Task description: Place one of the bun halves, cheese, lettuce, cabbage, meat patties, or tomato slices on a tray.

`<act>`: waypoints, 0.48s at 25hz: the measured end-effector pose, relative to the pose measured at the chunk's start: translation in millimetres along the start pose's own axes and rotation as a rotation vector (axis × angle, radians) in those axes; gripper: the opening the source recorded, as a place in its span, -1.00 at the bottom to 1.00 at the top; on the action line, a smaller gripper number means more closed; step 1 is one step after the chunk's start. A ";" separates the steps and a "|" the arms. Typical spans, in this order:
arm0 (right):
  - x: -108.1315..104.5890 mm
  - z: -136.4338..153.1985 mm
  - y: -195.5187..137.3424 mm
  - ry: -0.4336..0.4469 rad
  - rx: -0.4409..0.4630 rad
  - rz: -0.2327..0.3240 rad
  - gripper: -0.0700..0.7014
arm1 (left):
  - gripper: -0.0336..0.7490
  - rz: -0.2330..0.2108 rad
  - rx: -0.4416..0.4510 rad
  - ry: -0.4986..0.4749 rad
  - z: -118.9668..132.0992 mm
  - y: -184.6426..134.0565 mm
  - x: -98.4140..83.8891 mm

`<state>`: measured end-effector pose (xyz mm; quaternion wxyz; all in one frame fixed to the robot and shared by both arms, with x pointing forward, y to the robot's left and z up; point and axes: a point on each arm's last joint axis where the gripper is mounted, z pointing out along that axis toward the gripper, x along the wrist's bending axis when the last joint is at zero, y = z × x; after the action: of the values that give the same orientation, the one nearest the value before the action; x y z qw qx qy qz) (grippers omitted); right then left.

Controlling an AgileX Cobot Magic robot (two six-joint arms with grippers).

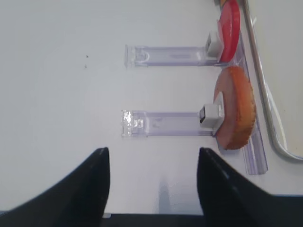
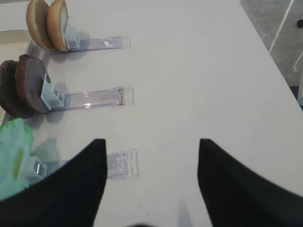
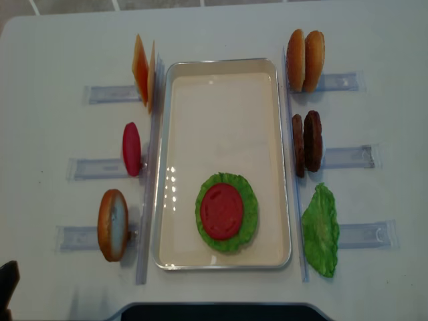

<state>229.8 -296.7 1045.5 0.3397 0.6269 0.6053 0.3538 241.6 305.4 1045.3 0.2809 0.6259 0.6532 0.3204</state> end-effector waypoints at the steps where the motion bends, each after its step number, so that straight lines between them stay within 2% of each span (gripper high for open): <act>1: 0.0 0.0 0.0 0.000 0.000 0.000 0.30 | 0.22 0.000 -0.023 0.000 -2.7 -2.2 0.1; 6: 0.0 0.0 0.0 0.000 0.000 0.000 0.30 | 0.22 0.002 -0.111 -0.003 -12.1 -10.6 0.1; 12: 0.0 0.0 0.0 0.000 0.000 0.000 0.30 | 0.22 0.008 -0.132 -0.004 -8.8 -10.8 -0.3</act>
<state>229.8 -296.7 1045.5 0.3397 0.6269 0.6053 0.3538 228.1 304.4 1042.6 0.3217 0.6093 0.6275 0.3627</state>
